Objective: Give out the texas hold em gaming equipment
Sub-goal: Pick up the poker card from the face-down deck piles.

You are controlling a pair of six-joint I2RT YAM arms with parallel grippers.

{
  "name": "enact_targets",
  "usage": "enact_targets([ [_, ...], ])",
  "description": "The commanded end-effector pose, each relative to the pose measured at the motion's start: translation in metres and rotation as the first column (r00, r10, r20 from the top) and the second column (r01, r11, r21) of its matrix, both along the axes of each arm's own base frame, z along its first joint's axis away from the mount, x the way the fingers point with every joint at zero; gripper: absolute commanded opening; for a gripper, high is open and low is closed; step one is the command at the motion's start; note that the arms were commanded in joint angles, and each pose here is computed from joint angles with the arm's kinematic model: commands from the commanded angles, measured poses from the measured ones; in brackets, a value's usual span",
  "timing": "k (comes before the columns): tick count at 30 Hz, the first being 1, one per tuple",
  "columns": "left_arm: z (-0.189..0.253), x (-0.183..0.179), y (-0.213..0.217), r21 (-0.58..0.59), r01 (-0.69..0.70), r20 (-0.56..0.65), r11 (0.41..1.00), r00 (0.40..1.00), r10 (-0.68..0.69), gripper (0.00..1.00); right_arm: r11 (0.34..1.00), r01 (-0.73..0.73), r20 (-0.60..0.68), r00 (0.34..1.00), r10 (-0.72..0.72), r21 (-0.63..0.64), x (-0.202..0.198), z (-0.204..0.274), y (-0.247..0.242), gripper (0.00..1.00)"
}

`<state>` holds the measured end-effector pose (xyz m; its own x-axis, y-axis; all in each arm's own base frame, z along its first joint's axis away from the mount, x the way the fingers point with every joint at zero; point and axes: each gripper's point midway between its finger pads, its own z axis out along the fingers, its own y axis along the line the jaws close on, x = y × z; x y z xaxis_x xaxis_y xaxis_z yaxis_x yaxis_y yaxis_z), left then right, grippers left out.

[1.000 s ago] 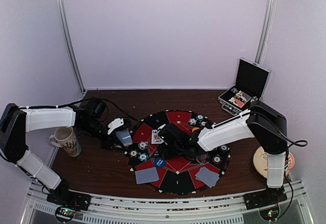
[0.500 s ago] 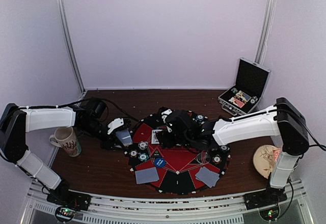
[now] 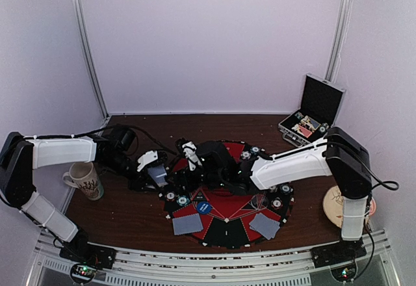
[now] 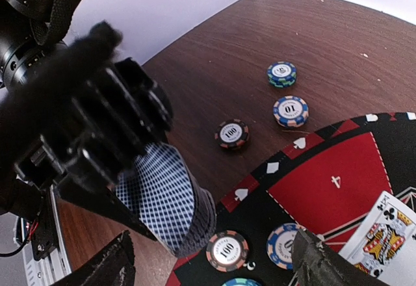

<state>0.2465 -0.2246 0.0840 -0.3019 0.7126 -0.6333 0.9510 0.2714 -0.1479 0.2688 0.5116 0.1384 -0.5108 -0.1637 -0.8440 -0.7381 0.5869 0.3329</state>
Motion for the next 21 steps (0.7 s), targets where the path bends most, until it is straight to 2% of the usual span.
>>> enact_targets([
  [1,0.012,0.005,-0.004,-0.033,0.007,0.038,0.999,0.999,-0.006,0.35,0.997,-0.059,0.021,0.998,0.058,0.052,0.001,0.014,0.025,0.85],
  [12,0.014,0.003,-0.005,-0.041,0.015,0.038,0.999,0.999,-0.013,0.35,1.000,-0.003,0.028,1.000,0.003,0.001,0.025,-0.016,0.045,0.84],
  [21,0.013,0.004,-0.005,-0.039,0.014,0.036,0.999,0.999,-0.012,0.35,0.998,0.069,0.040,0.997,-0.069,0.001,0.036,-0.018,0.025,0.65],
])
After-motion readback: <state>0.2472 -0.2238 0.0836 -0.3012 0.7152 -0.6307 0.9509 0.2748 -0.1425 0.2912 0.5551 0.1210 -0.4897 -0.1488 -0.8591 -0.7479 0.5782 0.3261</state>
